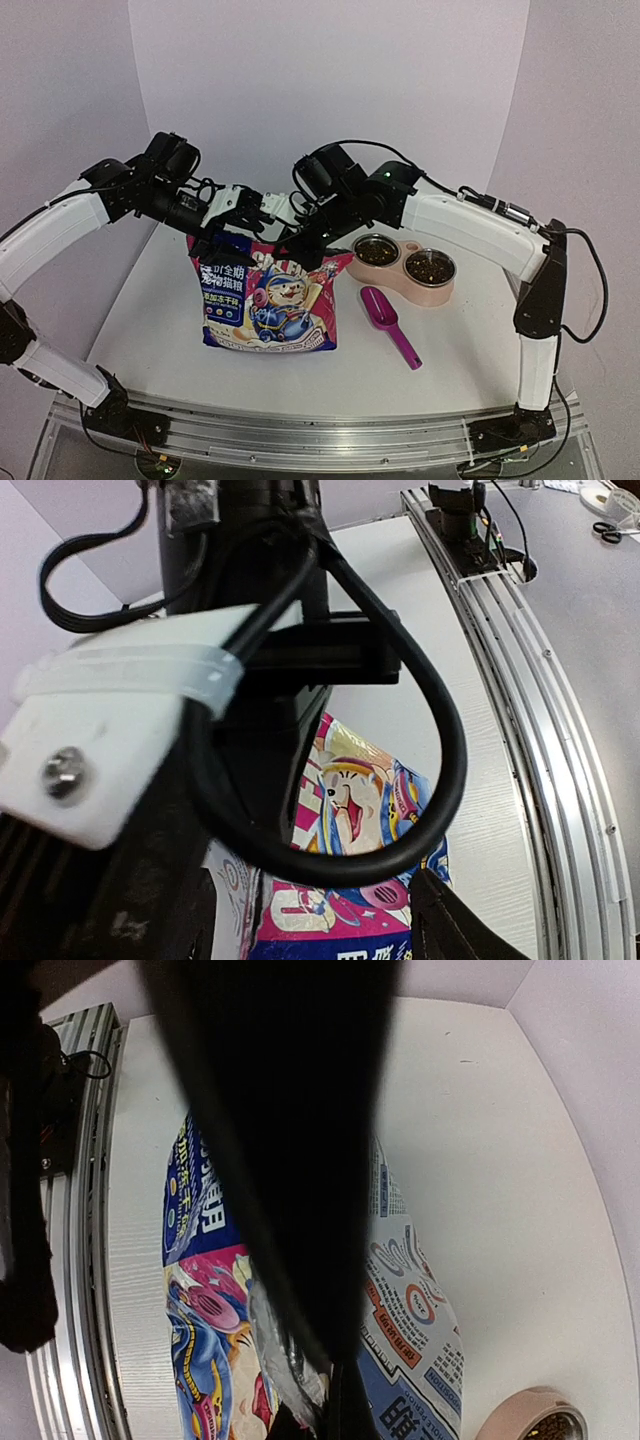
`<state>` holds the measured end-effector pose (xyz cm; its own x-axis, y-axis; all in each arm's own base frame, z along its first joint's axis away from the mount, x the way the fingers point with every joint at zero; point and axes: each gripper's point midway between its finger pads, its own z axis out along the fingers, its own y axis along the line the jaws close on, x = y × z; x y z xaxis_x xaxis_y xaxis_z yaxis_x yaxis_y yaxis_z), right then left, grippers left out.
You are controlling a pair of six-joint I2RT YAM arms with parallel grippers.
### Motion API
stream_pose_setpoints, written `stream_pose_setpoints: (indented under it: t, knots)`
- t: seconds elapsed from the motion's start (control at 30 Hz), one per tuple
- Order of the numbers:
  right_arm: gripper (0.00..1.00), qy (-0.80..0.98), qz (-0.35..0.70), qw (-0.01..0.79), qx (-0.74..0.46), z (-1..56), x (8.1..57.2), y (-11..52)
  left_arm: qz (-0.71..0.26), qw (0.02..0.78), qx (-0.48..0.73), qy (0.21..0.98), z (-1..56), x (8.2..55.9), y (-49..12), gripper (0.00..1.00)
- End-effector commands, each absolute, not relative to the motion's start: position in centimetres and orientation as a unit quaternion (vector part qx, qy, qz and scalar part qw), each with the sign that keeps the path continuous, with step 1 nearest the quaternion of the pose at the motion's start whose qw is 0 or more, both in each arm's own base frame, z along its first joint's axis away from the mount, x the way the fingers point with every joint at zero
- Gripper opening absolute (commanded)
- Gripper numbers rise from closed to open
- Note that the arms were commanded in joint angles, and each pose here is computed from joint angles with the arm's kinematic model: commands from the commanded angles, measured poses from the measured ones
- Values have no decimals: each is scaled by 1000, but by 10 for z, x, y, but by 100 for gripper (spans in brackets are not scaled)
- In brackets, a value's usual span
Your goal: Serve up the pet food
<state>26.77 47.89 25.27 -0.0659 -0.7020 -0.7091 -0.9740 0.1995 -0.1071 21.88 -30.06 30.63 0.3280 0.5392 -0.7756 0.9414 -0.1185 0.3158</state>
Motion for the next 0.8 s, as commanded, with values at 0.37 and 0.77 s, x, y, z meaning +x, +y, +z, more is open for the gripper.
stream_pose_setpoints:
  t: [0.37, 0.77]
  knots:
    - [0, 663, 290, 404, -559, 303, 260, 481, -179, 434, 680, 564, 261, 266, -318, 37]
    - [0, 655, 282, 429, -554, 318, 261, 475, -108, 414, 717, 549, 249, 272, -291, 0]
